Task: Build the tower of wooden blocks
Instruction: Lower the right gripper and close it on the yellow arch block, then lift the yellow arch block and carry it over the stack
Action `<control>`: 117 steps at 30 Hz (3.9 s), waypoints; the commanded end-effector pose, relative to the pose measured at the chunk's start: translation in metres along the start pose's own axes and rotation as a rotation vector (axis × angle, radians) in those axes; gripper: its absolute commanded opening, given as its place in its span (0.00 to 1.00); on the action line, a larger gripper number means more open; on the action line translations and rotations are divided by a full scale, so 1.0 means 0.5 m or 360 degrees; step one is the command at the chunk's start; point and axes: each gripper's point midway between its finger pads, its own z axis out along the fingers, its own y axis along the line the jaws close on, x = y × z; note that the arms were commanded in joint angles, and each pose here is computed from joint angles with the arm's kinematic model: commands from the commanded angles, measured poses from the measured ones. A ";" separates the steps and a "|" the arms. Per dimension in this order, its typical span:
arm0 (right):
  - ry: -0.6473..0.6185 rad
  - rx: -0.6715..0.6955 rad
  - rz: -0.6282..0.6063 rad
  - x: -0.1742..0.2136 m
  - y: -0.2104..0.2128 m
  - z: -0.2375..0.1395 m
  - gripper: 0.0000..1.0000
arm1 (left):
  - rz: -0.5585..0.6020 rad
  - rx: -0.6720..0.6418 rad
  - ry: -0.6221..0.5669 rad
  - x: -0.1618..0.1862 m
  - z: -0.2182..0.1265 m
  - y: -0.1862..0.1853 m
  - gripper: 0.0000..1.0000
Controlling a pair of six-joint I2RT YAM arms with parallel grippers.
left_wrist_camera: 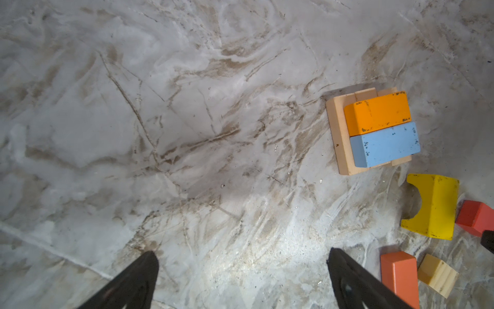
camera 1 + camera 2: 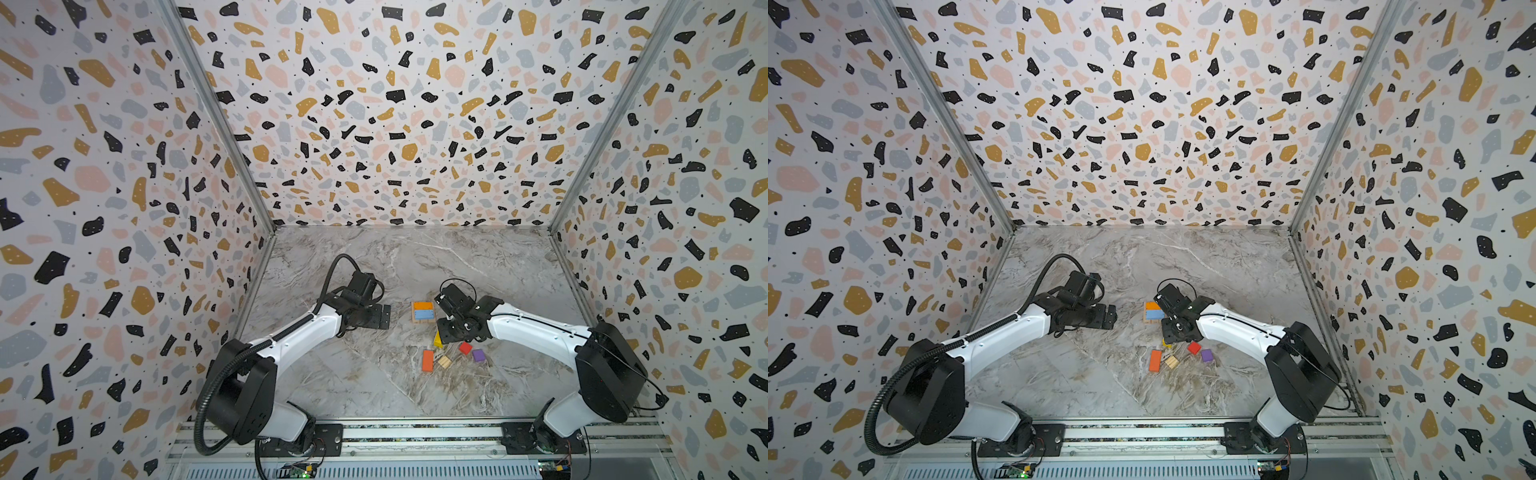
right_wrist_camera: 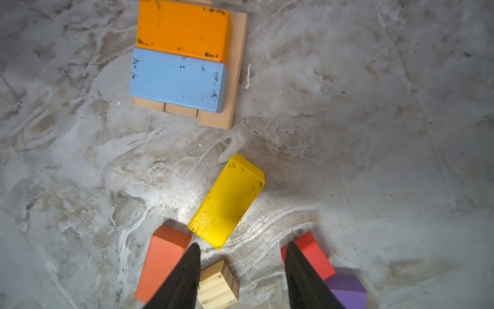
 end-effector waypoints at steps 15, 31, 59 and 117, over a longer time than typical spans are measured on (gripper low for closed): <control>-0.0022 0.0037 0.0329 -0.030 0.037 0.024 0.45 | -0.0019 0.0042 -0.0029 -0.002 -0.001 -0.001 1.00; 0.0004 0.0141 0.0375 -0.023 0.019 0.035 0.47 | -0.0016 0.0041 -0.0011 0.006 0.003 0.000 1.00; 0.0004 0.0197 0.0565 -0.021 0.016 0.043 0.48 | -0.0007 0.0047 -0.0019 -0.004 -0.001 -0.003 1.00; -0.0008 0.0227 0.0035 -0.164 0.036 -0.030 0.00 | -0.0035 0.0034 -0.0028 -0.006 0.000 0.005 1.00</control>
